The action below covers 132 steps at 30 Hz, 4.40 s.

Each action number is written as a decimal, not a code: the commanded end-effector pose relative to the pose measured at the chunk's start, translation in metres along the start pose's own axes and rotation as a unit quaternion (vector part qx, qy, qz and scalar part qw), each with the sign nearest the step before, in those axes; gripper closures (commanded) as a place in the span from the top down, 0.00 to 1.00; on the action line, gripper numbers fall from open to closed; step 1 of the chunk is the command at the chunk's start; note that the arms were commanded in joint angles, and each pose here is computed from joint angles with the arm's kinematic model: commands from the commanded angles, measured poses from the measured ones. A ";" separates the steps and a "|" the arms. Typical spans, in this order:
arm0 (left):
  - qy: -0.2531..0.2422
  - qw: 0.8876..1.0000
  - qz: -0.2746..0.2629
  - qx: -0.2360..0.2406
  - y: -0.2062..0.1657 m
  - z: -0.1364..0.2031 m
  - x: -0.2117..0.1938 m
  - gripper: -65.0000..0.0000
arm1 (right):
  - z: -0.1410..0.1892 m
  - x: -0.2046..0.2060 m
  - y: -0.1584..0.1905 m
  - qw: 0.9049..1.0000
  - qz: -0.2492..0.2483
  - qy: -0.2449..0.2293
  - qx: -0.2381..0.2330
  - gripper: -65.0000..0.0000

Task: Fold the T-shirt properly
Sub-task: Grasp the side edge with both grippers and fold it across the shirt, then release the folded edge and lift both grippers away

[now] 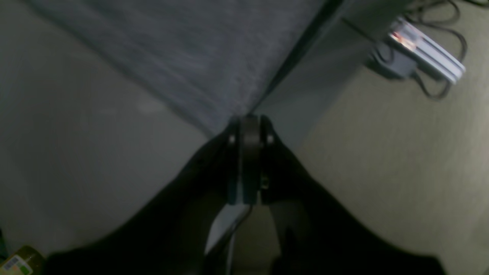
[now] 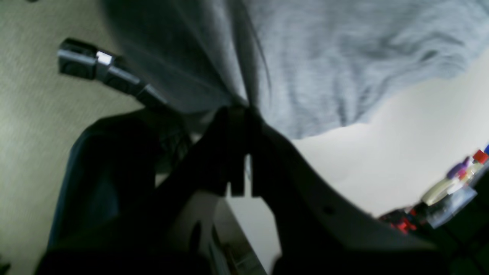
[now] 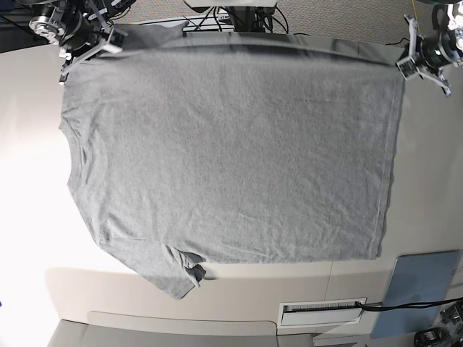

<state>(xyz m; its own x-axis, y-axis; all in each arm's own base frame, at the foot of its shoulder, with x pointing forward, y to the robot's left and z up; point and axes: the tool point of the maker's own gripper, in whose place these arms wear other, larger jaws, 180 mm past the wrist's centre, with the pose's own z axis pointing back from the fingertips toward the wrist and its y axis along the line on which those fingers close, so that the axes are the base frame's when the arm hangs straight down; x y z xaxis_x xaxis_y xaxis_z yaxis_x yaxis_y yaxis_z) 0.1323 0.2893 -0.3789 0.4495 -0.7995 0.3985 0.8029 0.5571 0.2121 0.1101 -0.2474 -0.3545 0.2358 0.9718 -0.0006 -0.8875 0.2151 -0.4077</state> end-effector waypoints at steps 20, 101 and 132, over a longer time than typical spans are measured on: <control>-0.076 0.988 0.048 0.126 0.088 -0.012 0.044 0.00 | -0.031 0.021 -0.134 0.980 -0.064 -0.069 -0.176 0.00; -0.141 0.909 0.391 0.021 0.034 -0.112 0.061 0.00 | -0.113 -0.024 -0.111 0.904 -0.415 -0.041 -0.093 0.00; -0.080 0.945 0.318 -0.005 -0.029 -0.014 0.023 0.07 | -0.034 -0.053 -0.067 0.927 -0.350 -0.052 -0.128 0.00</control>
<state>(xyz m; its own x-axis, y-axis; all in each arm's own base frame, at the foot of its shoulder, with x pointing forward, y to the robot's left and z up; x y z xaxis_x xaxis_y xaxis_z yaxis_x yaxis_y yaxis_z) 0.1191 0.2491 -0.3965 0.7944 -0.2521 0.5526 0.3850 0.9127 -0.1369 0.1584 -0.3137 -0.3714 0.6990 0.5926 0.4003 -0.4174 0.7926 -0.4445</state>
